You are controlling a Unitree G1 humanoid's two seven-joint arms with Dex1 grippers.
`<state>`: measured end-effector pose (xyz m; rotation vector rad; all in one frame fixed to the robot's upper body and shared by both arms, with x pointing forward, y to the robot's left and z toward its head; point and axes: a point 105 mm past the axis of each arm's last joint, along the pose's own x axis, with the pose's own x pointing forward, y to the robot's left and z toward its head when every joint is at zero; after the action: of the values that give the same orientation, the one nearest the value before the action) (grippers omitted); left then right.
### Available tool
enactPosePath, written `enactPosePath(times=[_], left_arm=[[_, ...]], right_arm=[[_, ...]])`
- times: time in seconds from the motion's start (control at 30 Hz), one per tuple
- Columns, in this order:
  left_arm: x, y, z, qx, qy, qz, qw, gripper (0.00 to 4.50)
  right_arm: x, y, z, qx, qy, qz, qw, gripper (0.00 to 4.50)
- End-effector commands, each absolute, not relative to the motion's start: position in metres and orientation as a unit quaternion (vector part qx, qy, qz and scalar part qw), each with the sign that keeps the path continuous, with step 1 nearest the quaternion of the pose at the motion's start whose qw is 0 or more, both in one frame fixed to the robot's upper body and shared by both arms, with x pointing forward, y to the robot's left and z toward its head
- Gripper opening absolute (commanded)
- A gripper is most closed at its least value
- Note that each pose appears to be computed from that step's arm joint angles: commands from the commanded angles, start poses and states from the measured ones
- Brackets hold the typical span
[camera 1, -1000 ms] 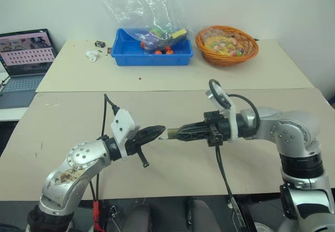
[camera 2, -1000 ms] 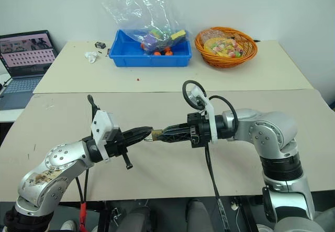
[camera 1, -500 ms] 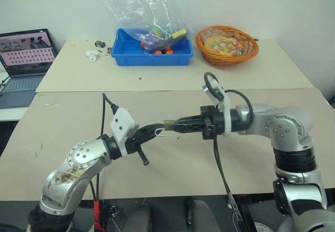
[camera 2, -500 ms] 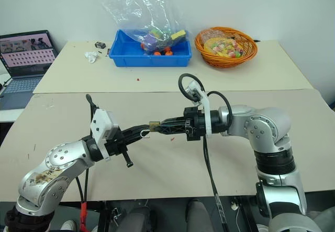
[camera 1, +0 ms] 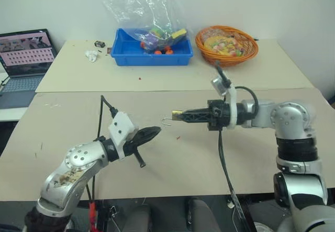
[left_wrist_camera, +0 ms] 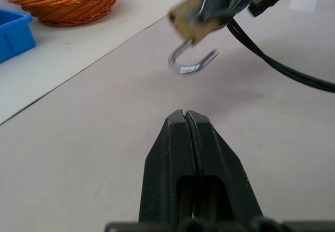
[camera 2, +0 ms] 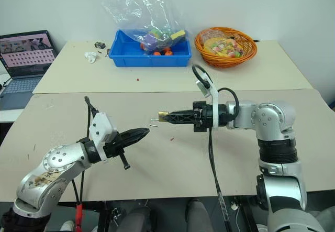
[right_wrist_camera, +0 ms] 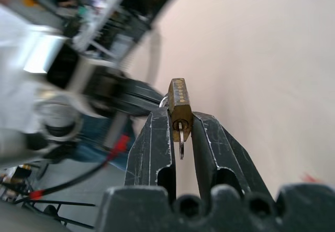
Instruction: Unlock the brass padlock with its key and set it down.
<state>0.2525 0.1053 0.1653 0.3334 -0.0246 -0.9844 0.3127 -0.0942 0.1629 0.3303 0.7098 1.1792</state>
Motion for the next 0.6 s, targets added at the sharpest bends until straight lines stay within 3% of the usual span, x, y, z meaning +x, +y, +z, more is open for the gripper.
enactPosePath(times=[0.03, 0.33, 0.4, 0.6], left_arm=[[0.245, 0.101, 0.175, 0.214, -0.045, -0.491, 0.843, 0.07], [0.241, 0.098, 0.183, 0.255, -0.068, -0.498, 0.826, 0.07], [0.240, 0.100, 0.181, 0.252, -0.065, -0.497, 0.828, 0.00], [0.240, 0.104, 0.176, 0.255, -0.062, -0.498, 0.827, 0.00]], right_arm=[[0.318, -0.100, 0.137, 0.136, 0.361, 0.526, 0.758, 0.12], [0.326, -0.110, 0.107, 0.143, 0.411, 0.502, 0.747, 0.12], [0.331, -0.112, 0.104, 0.150, 0.414, 0.492, 0.752, 1.14], [0.343, -0.125, 0.100, 0.146, 0.407, 0.468, 0.770, 3.15]])
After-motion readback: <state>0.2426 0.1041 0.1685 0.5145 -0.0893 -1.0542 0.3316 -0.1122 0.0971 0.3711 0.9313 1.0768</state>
